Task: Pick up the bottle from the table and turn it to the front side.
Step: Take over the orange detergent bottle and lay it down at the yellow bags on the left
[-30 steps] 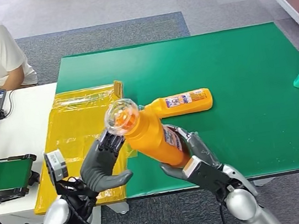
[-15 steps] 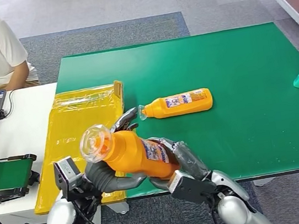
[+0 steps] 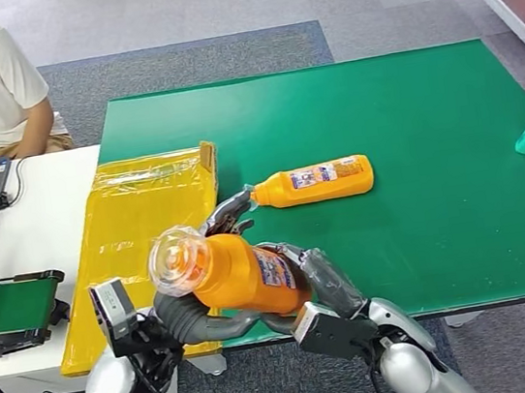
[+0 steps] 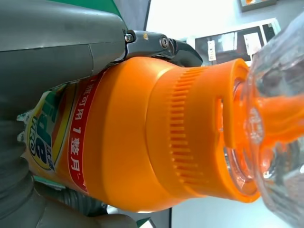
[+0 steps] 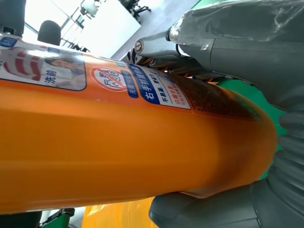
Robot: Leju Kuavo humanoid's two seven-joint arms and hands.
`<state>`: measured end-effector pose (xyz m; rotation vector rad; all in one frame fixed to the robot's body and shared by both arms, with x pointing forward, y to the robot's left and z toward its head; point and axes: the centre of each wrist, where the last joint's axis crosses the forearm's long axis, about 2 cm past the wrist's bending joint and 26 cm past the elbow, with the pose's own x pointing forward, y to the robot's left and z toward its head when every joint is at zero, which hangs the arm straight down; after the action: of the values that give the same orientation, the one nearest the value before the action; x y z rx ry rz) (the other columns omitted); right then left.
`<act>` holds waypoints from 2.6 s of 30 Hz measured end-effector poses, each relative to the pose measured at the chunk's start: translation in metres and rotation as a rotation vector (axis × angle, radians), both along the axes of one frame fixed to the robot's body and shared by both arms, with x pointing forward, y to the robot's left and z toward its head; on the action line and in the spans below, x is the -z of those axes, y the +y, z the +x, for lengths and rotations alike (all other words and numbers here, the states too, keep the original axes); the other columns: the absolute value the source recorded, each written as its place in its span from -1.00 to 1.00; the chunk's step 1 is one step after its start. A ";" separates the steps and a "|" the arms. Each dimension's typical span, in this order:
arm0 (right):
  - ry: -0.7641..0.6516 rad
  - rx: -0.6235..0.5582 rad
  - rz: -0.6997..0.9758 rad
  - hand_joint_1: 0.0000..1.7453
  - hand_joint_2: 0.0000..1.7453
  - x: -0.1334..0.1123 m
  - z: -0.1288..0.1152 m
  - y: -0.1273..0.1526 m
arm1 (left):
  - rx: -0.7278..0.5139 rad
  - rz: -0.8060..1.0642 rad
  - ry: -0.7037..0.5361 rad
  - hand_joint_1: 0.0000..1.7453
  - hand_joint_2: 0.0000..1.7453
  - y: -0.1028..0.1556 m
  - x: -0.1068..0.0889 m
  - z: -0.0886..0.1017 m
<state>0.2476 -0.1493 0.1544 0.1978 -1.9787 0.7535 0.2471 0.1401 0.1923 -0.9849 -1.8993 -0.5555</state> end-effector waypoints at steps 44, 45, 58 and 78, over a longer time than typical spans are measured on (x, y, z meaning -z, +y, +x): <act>-0.040 0.207 0.103 -1.00 1.00 -0.011 -0.005 -0.029 | -0.745 0.233 -0.293 1.00 1.00 0.033 -0.004 0.002; -0.043 0.217 0.107 -1.00 1.00 -0.012 -0.005 -0.031 | -0.807 0.263 -0.334 1.00 1.00 0.037 -0.006 0.003; -0.155 0.303 0.183 -1.00 1.00 -0.036 -0.019 -0.058 | -1.314 0.593 -0.682 1.00 1.00 0.072 -0.006 0.012; -0.415 0.234 0.299 -1.00 1.00 -0.081 -0.048 -0.075 | -1.220 1.186 -0.685 1.00 1.00 0.101 0.017 0.063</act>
<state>0.1992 -0.2238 0.2355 -0.0196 -2.4548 0.3624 0.3105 0.2411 0.1751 1.1816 -1.7848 -1.0567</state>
